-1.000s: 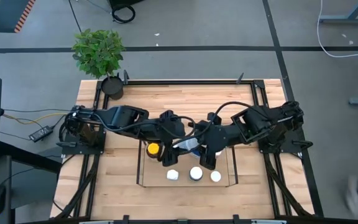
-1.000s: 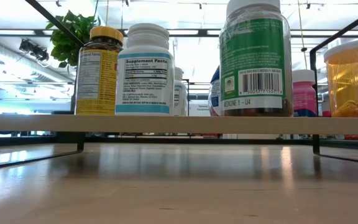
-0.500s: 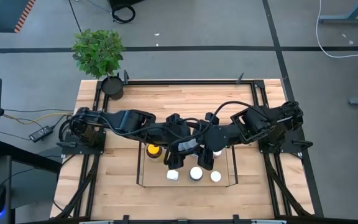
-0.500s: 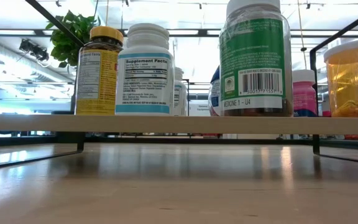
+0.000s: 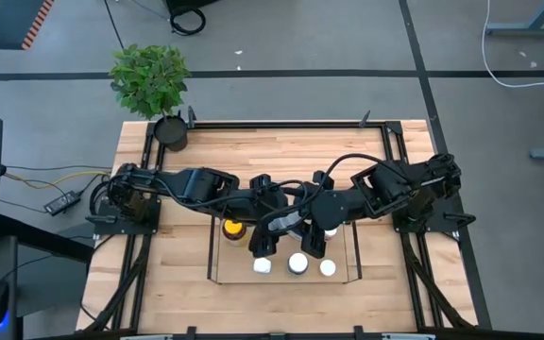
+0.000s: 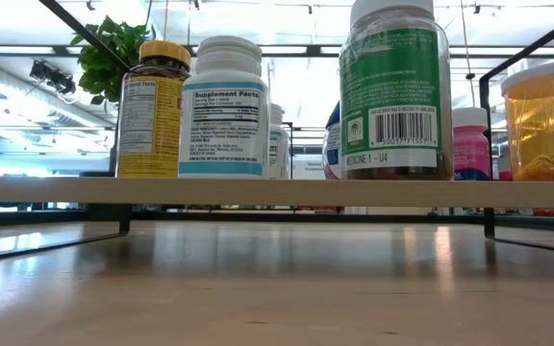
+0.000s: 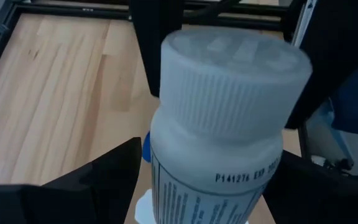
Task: Pick and place medicine bottles onto shelf by color
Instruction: Put the white pill bottle on the shelf
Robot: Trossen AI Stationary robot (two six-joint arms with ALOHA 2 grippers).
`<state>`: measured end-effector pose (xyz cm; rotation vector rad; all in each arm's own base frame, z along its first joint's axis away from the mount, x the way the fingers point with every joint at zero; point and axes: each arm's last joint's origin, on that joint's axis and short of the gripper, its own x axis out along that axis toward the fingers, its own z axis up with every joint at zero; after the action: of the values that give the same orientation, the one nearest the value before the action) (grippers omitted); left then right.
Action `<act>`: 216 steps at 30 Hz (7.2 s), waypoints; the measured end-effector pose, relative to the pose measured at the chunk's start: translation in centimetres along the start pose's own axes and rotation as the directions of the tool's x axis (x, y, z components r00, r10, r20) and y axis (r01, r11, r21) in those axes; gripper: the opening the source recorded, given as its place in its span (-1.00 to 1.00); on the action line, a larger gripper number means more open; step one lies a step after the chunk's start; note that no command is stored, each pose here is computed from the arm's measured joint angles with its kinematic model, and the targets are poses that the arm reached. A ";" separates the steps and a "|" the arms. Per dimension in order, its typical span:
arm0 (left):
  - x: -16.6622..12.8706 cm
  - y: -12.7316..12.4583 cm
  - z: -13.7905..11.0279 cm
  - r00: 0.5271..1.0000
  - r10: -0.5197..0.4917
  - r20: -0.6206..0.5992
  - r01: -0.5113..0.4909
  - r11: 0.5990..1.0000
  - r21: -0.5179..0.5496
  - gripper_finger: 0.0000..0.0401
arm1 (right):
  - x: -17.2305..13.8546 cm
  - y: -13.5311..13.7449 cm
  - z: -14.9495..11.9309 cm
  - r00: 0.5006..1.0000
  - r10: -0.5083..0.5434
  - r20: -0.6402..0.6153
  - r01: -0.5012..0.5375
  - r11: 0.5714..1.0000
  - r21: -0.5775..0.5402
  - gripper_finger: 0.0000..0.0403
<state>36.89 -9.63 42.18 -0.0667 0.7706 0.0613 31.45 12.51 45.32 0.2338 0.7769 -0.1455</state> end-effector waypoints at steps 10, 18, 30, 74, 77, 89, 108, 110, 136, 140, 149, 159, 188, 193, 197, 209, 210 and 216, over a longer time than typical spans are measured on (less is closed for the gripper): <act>0.0 -0.1 0.2 1.000 -0.006 0.021 0.006 1.000 -0.010 0.46 | 0.0 -0.1 -0.2 1.000 -0.010 -0.016 0.010 1.000 -0.007 0.07; 0.0 -0.1 0.2 1.000 -0.006 0.022 0.007 0.998 -0.055 0.12 | -0.1 -0.1 -0.2 1.000 -0.011 -0.017 0.011 1.000 0.002 0.14; -0.6 -0.2 -0.4 0.999 0.052 -0.013 -0.053 0.992 -0.112 0.04 | 0.0 -0.2 -0.1 1.000 -0.029 -0.002 0.029 1.000 0.006 0.17; -6.9 0.2 -14.9 0.881 -0.145 0.449 0.276 0.931 -0.239 0.02 | -0.2 1.2 3.2 0.945 0.138 0.296 -0.200 0.961 0.189 0.35; -6.9 0.0 -14.8 0.873 -0.151 0.464 0.279 0.934 -0.223 0.01 | 1.2 1.6 3.6 0.939 0.135 0.315 -0.196 0.966 0.171 0.36; -7.0 -0.1 -14.6 0.862 -0.162 0.481 0.276 0.945 -0.176 0.04 | 6.6 2.9 4.8 0.917 0.154 0.368 -0.207 0.972 0.108 0.36; -7.0 -0.1 -14.6 0.861 -0.168 0.479 0.280 0.944 -0.172 0.07 | 7.4 3.1 4.6 0.923 0.108 0.370 -0.161 0.980 0.116 0.58; -7.0 -0.1 -14.6 0.861 -0.168 0.480 0.280 0.944 -0.172 0.06 | 7.3 3.0 4.7 0.921 0.100 0.375 -0.154 0.981 0.117 0.65; -7.0 -0.1 -14.6 0.859 -0.168 0.484 0.282 0.943 -0.174 0.08 | 8.1 3.0 4.4 0.930 0.075 0.359 -0.103 0.993 0.058 0.61; -7.0 -0.1 -14.5 0.858 -0.168 0.486 0.284 0.943 -0.174 0.10 | 8.1 3.1 4.4 0.931 0.099 0.353 -0.125 0.991 0.054 0.58; -7.0 -0.1 -14.5 0.857 -0.168 0.487 0.284 0.943 -0.175 0.10 | 8.2 2.9 4.5 0.931 0.090 0.355 -0.118 0.991 0.057 0.44; -7.0 -0.1 -14.5 0.858 -0.164 0.486 0.281 0.943 -0.178 0.09 | 8.3 2.5 4.7 0.931 0.097 0.351 -0.122 0.991 0.051 0.20; -8.4 0.6 -14.6 0.846 -0.170 0.505 0.275 0.951 -0.140 0.19 | 7.6 2.4 5.4 0.914 0.112 0.390 -0.127 0.992 0.013 0.01; -10.4 1.8 -14.6 0.813 -0.171 0.557 0.269 0.958 -0.098 0.19 | 6.7 2.1 6.4 0.888 0.116 0.444 -0.136 0.991 0.013 0.01; -11.3 2.3 -14.9 0.808 -0.168 0.565 0.244 0.968 -0.062 0.20 | 6.7 2.1 6.2 0.896 0.116 0.429 -0.130 0.991 0.003 0.01; -10.9 2.2 -15.2 0.831 -0.161 0.532 0.252 0.962 -0.102 0.25 | 7.0 1.7 6.3 0.899 0.108 0.423 -0.114 0.993 -0.012 0.01; -10.9 2.2 -15.2 0.831 -0.162 0.533 0.253 0.962 -0.102 0.25 | 7.0 1.7 6.3 0.899 0.107 0.424 -0.113 0.994 -0.012 0.01; -11.6 2.6 -15.3 0.820 -0.160 0.549 0.258 0.960 -0.106 0.26 | 7.1 1.2 6.7 0.894 0.103 0.436 -0.110 0.994 -0.009 0.01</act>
<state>17.75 -8.68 39.23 -0.2917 0.1859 -0.0626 41.23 11.62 45.09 0.2470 0.3137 -0.0944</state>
